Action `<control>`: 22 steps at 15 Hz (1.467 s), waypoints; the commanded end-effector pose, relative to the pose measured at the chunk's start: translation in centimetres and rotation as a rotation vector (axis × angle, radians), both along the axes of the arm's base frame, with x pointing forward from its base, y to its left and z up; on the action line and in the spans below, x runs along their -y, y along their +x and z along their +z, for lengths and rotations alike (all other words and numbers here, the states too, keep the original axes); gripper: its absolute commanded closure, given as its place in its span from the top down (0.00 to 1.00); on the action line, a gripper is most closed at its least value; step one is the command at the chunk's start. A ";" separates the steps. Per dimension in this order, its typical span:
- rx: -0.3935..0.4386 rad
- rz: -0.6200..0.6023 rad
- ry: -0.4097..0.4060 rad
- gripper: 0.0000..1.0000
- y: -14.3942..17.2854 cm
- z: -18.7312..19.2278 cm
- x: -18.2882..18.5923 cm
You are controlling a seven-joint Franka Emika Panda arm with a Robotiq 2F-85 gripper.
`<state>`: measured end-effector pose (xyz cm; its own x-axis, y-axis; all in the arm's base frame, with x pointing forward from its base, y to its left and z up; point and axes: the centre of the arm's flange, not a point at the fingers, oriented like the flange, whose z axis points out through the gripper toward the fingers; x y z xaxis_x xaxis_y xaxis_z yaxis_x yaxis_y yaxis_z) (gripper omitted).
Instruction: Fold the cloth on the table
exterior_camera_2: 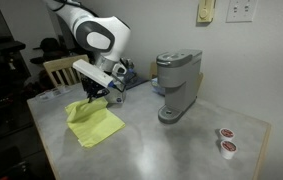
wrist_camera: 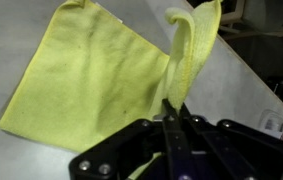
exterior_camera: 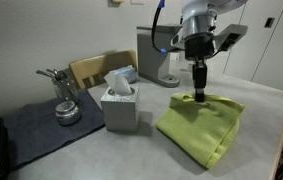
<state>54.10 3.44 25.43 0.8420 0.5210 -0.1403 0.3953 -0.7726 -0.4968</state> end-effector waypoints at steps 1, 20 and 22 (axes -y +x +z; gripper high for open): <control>0.009 -0.012 0.005 0.01 1.5 0.7 2.4; -0.134 0.112 -0.279 1.00 -3.7 7.2 16.1; -0.121 0.106 -0.340 1.00 -4.6 8.7 16.1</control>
<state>52.09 -12.84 31.63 0.7449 0.5444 -0.3856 0.4344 -0.8345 -0.3389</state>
